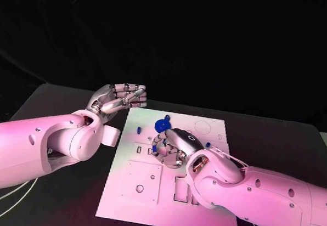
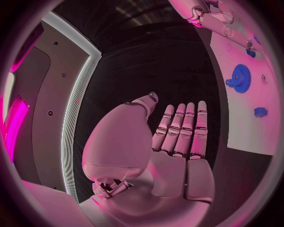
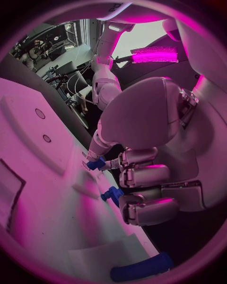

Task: Assemble the parts on the task board

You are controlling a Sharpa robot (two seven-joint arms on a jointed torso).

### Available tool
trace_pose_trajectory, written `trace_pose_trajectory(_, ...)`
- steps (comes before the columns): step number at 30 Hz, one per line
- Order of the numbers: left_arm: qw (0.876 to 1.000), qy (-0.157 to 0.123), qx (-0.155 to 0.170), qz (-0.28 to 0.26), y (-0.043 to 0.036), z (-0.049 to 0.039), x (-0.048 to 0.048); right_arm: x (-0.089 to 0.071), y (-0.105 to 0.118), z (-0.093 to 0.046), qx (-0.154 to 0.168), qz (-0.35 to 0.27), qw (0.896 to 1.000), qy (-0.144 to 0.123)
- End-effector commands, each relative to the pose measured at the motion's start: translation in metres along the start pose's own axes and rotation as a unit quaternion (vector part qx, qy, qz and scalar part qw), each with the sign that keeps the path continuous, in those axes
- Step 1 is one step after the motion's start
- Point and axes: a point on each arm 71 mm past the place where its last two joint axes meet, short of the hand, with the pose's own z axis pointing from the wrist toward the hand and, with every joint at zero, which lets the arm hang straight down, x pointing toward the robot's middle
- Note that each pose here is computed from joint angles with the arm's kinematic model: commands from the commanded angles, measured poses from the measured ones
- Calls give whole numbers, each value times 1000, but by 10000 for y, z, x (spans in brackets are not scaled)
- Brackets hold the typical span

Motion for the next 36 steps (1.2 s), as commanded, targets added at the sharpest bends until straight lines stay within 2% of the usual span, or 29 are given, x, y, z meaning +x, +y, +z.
trace_pose_trajectory(1, 1000, 8, 5, -6, -12, -1, 24, 35, 5, 5, -4, -19, 1000, 8)
trace_pose_trajectory(28, 1000, 6, 4, -4, -13, -8, 0, 87, -39, 24, -4, -42, 999, 19)
trace_pose_trajectory(36, 1000, 6, 4, -5, -13, -8, -3, 81, -27, 21, -9, -47, 999, 15)
